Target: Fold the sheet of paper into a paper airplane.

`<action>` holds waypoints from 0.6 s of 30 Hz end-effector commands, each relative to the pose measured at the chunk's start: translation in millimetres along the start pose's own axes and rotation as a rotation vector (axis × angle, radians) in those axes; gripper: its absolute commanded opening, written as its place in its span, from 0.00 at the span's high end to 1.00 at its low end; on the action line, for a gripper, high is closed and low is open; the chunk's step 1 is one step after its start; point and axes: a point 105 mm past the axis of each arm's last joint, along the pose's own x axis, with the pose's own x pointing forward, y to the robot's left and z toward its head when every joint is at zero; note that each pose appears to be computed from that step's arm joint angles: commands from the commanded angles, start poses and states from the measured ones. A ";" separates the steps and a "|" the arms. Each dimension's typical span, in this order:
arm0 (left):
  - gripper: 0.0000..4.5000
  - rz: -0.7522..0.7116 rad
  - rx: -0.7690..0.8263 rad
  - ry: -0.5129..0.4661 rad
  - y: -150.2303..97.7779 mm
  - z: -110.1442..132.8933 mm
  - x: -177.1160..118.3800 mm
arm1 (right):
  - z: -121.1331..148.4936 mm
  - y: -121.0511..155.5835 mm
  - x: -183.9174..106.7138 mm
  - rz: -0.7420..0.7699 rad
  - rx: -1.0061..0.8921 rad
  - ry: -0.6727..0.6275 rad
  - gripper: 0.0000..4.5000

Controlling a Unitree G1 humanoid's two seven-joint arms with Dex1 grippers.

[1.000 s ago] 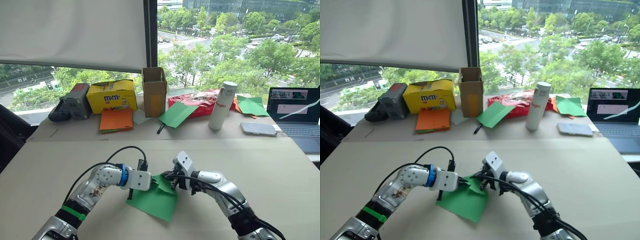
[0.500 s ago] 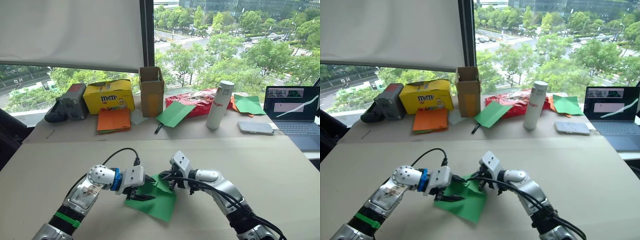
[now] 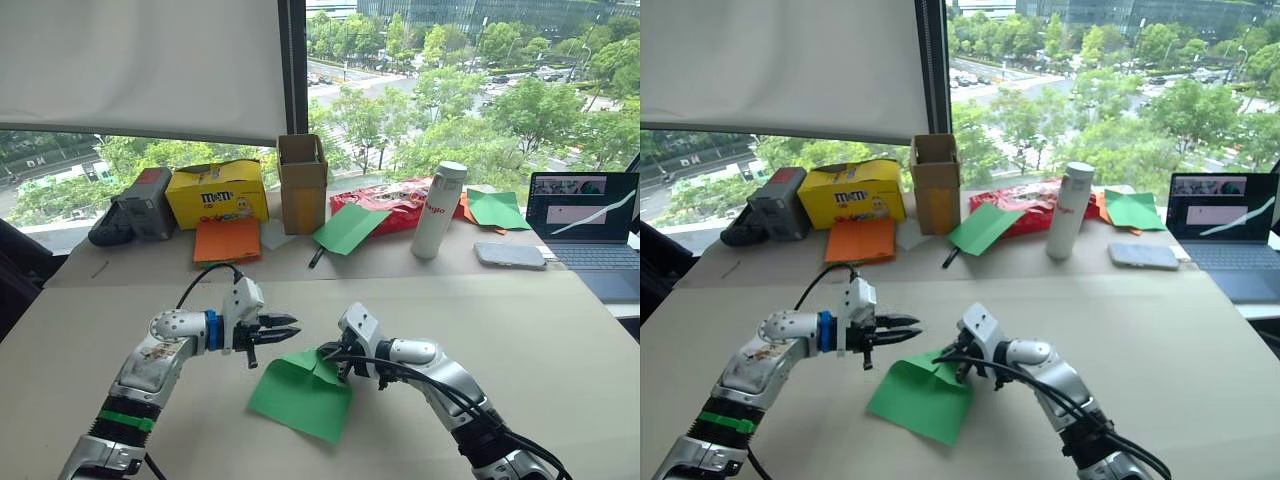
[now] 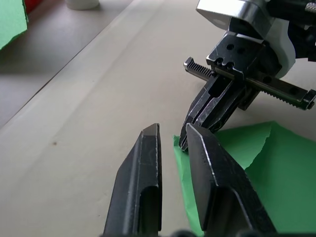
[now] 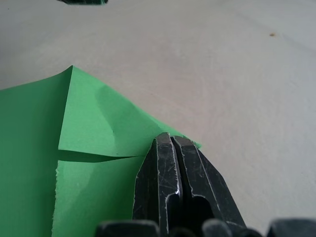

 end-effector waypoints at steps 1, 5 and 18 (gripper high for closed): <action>0.99 0.005 0.002 0.036 -6.1 -15.2 3.3 | -19.3 5.2 1.8 0.007 0.033 0.063 1.00; 0.99 -0.029 -0.016 0.069 -19.9 -31.4 5.1 | -19.6 5.5 1.4 0.006 0.034 0.064 1.00; 0.99 -0.023 -0.123 0.176 -36.7 -78.3 0.8 | -16.2 4.9 1.3 0.006 0.024 0.058 1.00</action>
